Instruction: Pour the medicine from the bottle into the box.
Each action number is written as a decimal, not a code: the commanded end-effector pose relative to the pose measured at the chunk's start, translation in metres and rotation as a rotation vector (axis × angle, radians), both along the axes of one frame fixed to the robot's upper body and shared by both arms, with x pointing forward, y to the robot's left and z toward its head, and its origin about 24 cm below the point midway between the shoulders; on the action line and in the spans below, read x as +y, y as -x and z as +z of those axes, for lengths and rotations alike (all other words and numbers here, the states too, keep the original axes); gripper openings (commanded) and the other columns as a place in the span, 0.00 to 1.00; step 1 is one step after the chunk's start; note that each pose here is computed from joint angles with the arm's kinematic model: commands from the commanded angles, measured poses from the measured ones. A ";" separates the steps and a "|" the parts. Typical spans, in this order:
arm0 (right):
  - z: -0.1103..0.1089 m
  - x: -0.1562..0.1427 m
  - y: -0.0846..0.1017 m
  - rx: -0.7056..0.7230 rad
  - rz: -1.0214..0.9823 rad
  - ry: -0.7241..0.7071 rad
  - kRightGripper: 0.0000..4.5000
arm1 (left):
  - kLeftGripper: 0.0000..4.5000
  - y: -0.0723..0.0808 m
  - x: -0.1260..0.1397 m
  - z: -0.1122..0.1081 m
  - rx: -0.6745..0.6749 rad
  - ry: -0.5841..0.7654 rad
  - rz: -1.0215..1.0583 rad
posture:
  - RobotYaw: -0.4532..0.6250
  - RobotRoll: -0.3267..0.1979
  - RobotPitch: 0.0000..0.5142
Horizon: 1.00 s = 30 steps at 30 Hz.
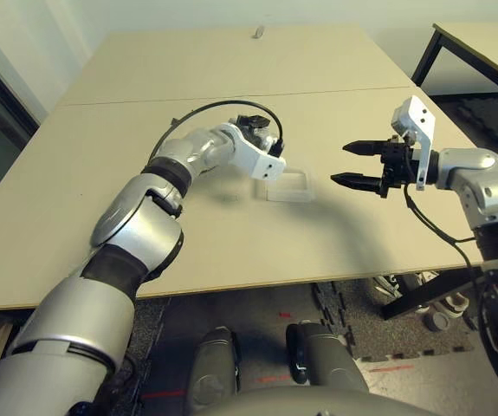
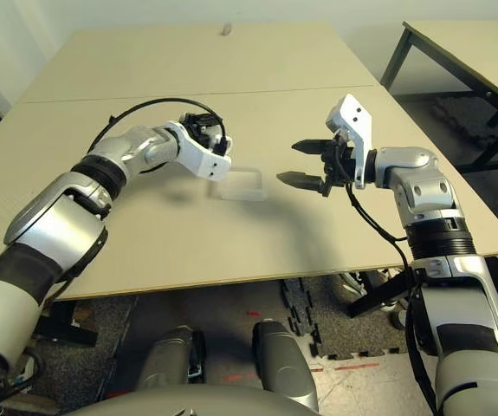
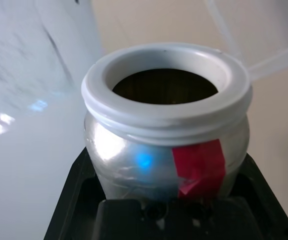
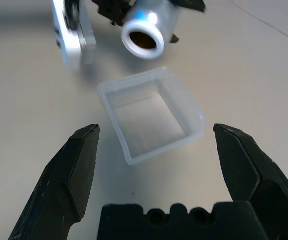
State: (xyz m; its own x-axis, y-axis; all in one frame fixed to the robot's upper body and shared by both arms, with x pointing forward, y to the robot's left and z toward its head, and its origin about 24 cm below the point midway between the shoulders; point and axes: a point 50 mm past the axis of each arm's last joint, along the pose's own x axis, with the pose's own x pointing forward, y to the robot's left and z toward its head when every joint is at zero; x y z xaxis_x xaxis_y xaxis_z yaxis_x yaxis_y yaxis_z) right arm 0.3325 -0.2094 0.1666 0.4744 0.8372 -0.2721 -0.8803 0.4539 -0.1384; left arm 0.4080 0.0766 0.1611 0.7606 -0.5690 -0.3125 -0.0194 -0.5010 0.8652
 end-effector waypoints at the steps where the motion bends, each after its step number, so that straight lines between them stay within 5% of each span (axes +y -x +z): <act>1: 0.000 -0.006 0.003 0.003 -0.022 -0.009 1.00 | 0.62 -0.005 -0.002 0.017 -0.101 -0.070 -0.017 | 0.25 0.62 0.08; 7: -0.001 -0.001 0.002 0.005 -0.015 -0.019 1.00 | 0.62 -0.005 -0.011 0.020 -0.175 -0.209 -0.063 | 0.26 0.62 0.08; 17: -0.001 -0.001 0.005 0.006 -0.021 -0.029 1.00 | 0.62 -0.004 -0.010 0.009 -0.102 -0.159 -0.022 | 0.24 0.62 0.08; 30: 0.001 -0.002 0.001 0.006 -0.027 -0.030 1.00 | 0.62 -0.007 0.029 0.016 0.728 1.137 0.304 | 0.27 0.62 0.10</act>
State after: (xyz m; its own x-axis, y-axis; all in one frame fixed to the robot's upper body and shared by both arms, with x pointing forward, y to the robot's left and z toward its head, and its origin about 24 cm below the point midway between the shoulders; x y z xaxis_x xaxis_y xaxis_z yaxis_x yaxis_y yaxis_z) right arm 0.3299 -0.2100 0.1632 0.4884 0.8317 -0.2641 -0.8719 0.4771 -0.1100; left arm 0.4157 0.1011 0.1786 0.7756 -0.6018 -0.1904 0.5521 0.5006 0.6668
